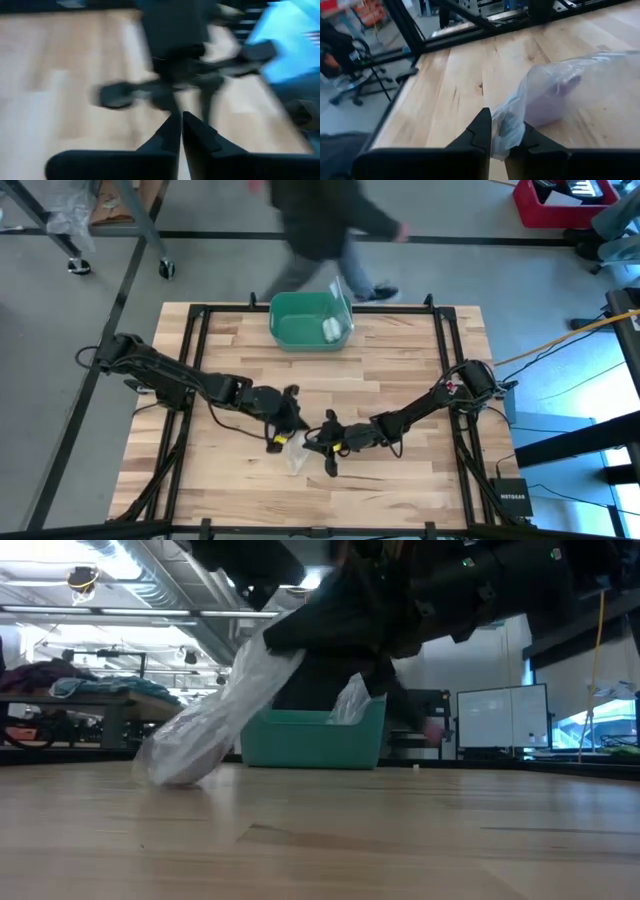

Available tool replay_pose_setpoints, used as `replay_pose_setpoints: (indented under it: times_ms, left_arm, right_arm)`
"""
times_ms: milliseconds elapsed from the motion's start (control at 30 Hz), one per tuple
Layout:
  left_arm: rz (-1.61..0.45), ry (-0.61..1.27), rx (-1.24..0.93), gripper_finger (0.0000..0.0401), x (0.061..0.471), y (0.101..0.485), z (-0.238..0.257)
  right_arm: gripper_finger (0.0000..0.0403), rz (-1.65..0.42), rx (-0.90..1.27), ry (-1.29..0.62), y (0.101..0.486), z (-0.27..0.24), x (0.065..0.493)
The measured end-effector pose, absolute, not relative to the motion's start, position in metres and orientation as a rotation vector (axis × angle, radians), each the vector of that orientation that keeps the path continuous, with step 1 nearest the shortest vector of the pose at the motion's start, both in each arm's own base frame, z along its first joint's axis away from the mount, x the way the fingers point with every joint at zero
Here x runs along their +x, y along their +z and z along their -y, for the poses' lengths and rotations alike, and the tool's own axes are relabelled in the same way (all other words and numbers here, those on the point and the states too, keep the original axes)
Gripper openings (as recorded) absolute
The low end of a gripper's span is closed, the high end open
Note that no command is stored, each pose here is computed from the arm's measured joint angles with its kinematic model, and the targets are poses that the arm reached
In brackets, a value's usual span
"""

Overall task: Roll bandage
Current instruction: Close the zip bag

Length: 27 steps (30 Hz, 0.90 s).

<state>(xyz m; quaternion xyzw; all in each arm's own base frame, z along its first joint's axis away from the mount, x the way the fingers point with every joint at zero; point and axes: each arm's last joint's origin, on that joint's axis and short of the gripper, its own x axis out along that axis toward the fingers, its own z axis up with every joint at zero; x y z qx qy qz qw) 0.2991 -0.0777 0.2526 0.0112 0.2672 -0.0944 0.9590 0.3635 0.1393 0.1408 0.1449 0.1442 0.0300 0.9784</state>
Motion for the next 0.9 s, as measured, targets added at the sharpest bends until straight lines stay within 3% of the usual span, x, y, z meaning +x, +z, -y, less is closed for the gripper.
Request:
replay_pose_setpoints:
  times_ms: [200,433,700,900]
  left_arm:
    - [-0.611,-0.245,0.003,0.0067,0.303,0.239,0.081]
    - [-0.661,-0.378,-0.068,0.0124,0.306,0.229,0.086]
    - [-0.698,-0.386,-0.102,0.0132,0.305,0.230,0.082]
    - [-0.713,-0.371,-0.106,0.0133,0.308,0.226,0.079]
  right_arm:
    - [0.0012,-0.322,0.199,0.089,0.148,-0.143,0.372]
    - [0.0036,-0.381,0.160,0.090,0.152,-0.146,0.378]
    - [0.0011,-0.420,0.144,0.083,0.150,-0.145,0.377]
    - [0.0032,-0.399,0.152,0.086,0.152,-0.146,0.378]
